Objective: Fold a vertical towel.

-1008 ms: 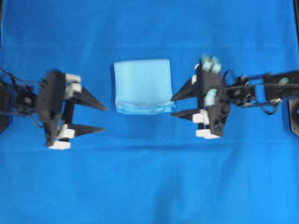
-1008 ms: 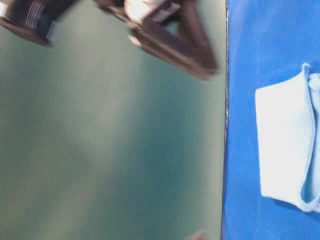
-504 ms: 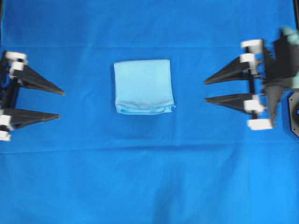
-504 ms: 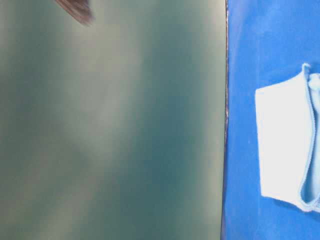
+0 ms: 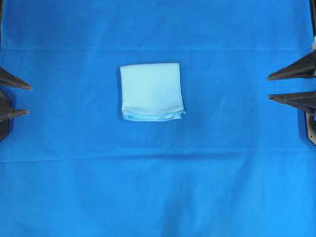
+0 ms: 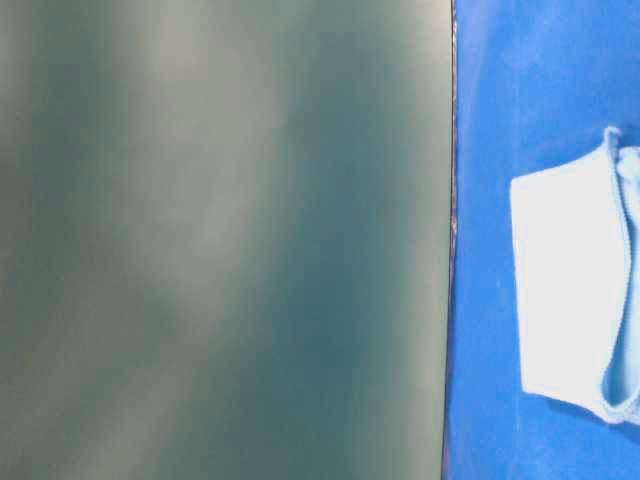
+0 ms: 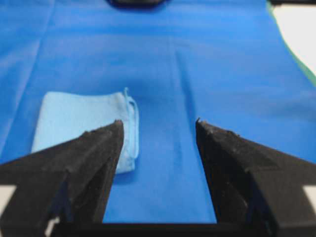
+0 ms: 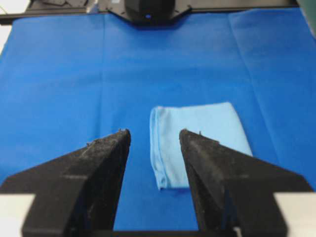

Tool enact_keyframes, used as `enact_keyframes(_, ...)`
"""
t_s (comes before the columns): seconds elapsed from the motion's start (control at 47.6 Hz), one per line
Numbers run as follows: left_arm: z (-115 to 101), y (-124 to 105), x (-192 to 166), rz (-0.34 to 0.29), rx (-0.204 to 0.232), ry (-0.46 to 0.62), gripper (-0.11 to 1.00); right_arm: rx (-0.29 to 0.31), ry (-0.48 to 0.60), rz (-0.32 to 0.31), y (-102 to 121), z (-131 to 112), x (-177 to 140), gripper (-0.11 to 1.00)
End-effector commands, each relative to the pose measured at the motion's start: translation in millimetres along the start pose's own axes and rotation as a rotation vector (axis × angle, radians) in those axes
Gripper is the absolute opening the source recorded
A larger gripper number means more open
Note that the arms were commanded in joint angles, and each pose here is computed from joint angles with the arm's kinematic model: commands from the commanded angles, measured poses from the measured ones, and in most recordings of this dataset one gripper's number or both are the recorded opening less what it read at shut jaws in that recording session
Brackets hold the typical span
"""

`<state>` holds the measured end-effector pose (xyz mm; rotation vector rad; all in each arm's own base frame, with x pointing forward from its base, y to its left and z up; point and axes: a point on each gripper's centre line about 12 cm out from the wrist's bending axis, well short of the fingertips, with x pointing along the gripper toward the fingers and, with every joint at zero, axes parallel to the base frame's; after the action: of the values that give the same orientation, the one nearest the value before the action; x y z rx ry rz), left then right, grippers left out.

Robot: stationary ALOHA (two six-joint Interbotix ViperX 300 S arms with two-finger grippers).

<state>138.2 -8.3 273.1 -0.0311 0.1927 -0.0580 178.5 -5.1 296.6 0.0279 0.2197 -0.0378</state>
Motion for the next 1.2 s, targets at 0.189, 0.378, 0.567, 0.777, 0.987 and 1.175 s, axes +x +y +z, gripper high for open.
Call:
enact_keyframes(0.189, -17, 3, -9, 0.017, -0.012, 0.004, 0.57, 0.038, -0.043, -0.016, -5, -48, -16, 0.52)
enact_keyframes(0.378, -22, 5, -8, 0.035, -0.015, 0.014, 0.57, 0.047, -0.029, -0.031, -7, -57, -15, 0.52)
enact_keyframes(0.567, -23, 5, -8, 0.034, -0.018, 0.017, 0.57, 0.048, -0.023, -0.033, -7, -58, -15, 0.52)
enact_keyframes(0.777, -24, 5, -7, 0.034, -0.018, 0.018, 0.57, 0.046, -0.018, -0.034, -8, -58, -15, 0.52)
enact_keyframes(0.987, -23, 5, -8, 0.034, -0.018, 0.017, 0.57, 0.046, -0.017, -0.034, -8, -58, -15, 0.52)
enact_keyframes(1.175, -23, 5, -8, 0.034, -0.018, 0.017, 0.57, 0.046, -0.018, -0.034, -8, -58, -15, 0.52)
